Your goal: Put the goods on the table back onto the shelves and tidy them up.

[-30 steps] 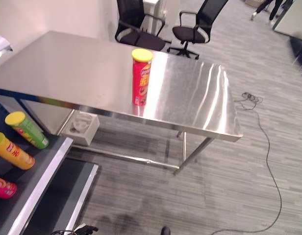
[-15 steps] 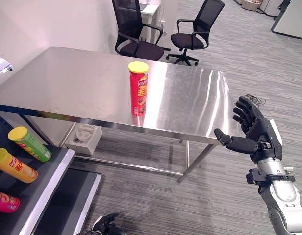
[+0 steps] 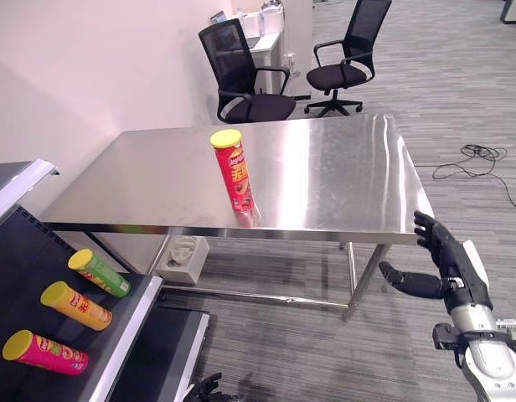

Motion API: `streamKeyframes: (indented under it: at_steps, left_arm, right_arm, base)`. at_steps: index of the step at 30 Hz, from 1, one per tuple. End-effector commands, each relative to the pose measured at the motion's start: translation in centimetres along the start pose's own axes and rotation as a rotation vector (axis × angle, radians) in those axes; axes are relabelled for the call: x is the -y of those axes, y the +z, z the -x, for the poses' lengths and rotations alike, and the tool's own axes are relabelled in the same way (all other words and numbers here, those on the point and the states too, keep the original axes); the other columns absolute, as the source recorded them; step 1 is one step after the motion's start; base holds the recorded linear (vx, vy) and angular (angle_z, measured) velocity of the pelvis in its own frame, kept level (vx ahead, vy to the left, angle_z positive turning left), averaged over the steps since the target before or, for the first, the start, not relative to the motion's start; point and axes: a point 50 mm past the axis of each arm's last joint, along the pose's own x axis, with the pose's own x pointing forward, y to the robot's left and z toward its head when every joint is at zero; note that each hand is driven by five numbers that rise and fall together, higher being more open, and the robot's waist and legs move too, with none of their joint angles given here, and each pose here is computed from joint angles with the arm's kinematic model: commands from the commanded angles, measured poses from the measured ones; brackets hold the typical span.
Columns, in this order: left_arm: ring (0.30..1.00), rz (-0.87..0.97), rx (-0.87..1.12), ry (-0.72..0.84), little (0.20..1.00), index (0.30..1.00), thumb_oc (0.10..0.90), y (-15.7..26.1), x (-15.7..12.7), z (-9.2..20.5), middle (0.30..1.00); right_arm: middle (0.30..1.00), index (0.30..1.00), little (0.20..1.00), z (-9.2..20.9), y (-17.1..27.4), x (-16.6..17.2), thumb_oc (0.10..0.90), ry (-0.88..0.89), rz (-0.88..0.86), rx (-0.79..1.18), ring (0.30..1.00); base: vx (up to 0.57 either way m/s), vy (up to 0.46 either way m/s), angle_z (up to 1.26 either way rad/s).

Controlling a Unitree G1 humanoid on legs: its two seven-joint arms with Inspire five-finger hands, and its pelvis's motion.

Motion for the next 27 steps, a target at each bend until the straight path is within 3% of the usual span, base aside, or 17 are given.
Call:
streamKeyframes:
  at_steps: [1, 9, 12, 14, 21, 27]
  left_arm:
    - [0.9, -0.125, 0.035, 0.051, 0.9, 0.9, 0.8, 1.4, -2.9, 0.1, 0.9]
    - [0.9, -0.195, 0.093, 0.019, 0.9, 0.9, 0.8, 2.4, -2.3, 0.2, 0.9]
    - [0.9, -0.115, 0.084, 0.052, 0.9, 0.9, 0.8, 2.5, -2.8, 0.1, 0.9]
    - [0.9, -0.234, 0.084, 0.039, 0.9, 0.9, 0.8, 3.2, -2.7, -0.2, 0.9]
    - [0.9, -0.343, 0.137, 0.012, 0.9, 0.9, 0.8, 4.9, -2.0, -0.3, 0.9]
    - [0.9, -0.286, 0.152, 0.051, 0.9, 0.9, 0.8, 5.4, -2.6, -0.4, 0.9]
  right_arm:
    - [0.9, 0.9, 0.9, -1.0, 7.8, 1.6, 0.8, -0.124, 0.005, 0.469, 0.9]
    - [0.9, 0.9, 0.9, -3.1, 8.5, 3.3, 0.8, -0.231, 0.03, 0.485, 0.9]
    - [0.9, 0.9, 0.9, -2.8, 8.2, 2.8, 0.8, -0.217, -0.032, 0.475, 0.9]
    - [0.9, 0.9, 0.9, -3.4, 9.9, 2.8, 0.8, -0.223, -0.053, 0.556, 0.9]
    - [0.9, 0.9, 0.9, -3.0, 10.3, 3.1, 0.8, -0.238, -0.01, 0.575, 0.9]
    - [0.9, 0.9, 0.9, -2.3, 10.8, 2.6, 0.8, -0.238, -0.048, 0.61, 0.9]
  base:
    - [-0.04, -0.111, 0.25]
    - [0.08, 0.073, 0.37]
    - [0.35, 0.27, -0.1]
    - [0.39, 0.375, -0.05]
    - [0.16, 0.222, -0.13]
    - [0.12, 0.015, 0.39]
